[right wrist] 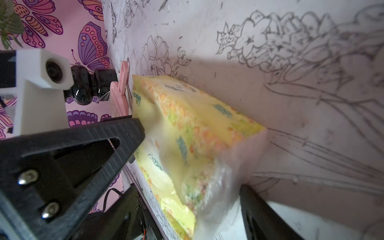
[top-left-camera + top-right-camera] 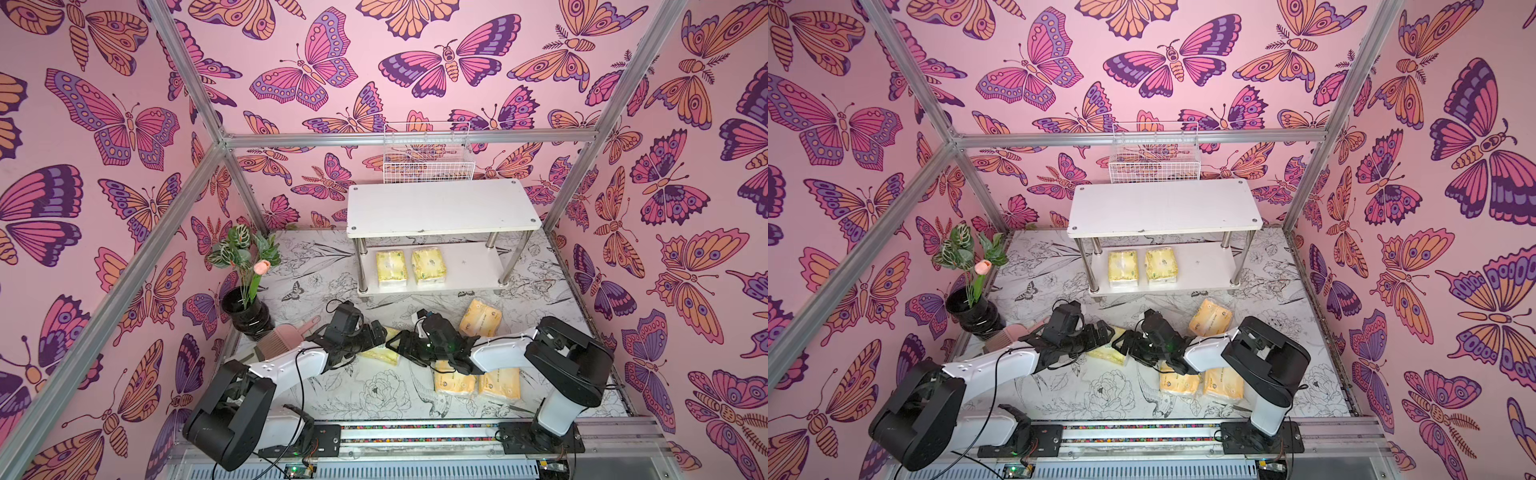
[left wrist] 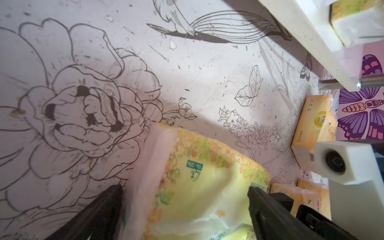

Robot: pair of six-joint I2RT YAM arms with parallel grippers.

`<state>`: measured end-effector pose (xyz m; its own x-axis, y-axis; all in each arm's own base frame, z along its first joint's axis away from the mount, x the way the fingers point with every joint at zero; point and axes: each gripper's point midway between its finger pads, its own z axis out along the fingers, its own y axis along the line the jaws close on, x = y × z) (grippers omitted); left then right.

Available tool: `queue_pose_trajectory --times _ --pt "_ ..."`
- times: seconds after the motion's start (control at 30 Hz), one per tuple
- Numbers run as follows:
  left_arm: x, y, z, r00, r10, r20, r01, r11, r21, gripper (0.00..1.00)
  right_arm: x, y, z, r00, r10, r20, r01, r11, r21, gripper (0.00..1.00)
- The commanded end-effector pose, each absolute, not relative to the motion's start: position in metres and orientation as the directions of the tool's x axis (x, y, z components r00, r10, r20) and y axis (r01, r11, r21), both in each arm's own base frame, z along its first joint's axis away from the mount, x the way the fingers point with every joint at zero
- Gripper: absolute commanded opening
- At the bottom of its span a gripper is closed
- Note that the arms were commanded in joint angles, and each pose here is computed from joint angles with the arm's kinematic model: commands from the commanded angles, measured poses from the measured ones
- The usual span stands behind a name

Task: Place the tissue boxes on the shelf by color
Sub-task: Pick up the box of tissues from the center of the board.

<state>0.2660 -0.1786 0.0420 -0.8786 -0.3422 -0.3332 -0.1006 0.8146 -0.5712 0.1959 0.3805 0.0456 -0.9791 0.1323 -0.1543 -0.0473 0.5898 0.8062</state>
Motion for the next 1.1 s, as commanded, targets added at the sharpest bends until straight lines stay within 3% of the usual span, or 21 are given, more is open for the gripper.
queue_pose_trajectory --times 0.0,0.2,0.53,0.7,1.07 --pt "0.251 -0.172 0.026 -0.893 -0.348 -0.285 -0.149 0.827 -0.543 1.00 0.198 0.372 0.043 -0.975 0.149 -0.163 -0.039 0.612 0.790 0.78" --pt "0.251 -0.173 0.025 -0.897 -0.345 -0.275 -0.152 0.826 -0.543 1.00 0.199 0.369 0.039 -0.975 0.152 -0.161 -0.036 0.609 0.792 0.56" --pt "0.255 -0.179 0.038 -0.894 -0.340 -0.293 -0.121 0.811 -0.572 1.00 0.199 0.370 0.052 -0.975 0.155 -0.162 -0.048 0.563 0.825 0.01" --pt "0.265 -0.179 0.069 -0.864 -0.366 -0.346 -0.102 0.799 -0.593 1.00 0.200 0.362 0.065 -0.968 0.193 -0.161 -0.034 0.536 0.843 0.00" --pt "0.278 -0.140 0.147 -0.739 -0.418 -0.528 -0.129 0.858 -0.497 1.00 0.218 0.311 0.108 -0.898 0.378 -0.225 0.027 0.558 0.829 0.00"
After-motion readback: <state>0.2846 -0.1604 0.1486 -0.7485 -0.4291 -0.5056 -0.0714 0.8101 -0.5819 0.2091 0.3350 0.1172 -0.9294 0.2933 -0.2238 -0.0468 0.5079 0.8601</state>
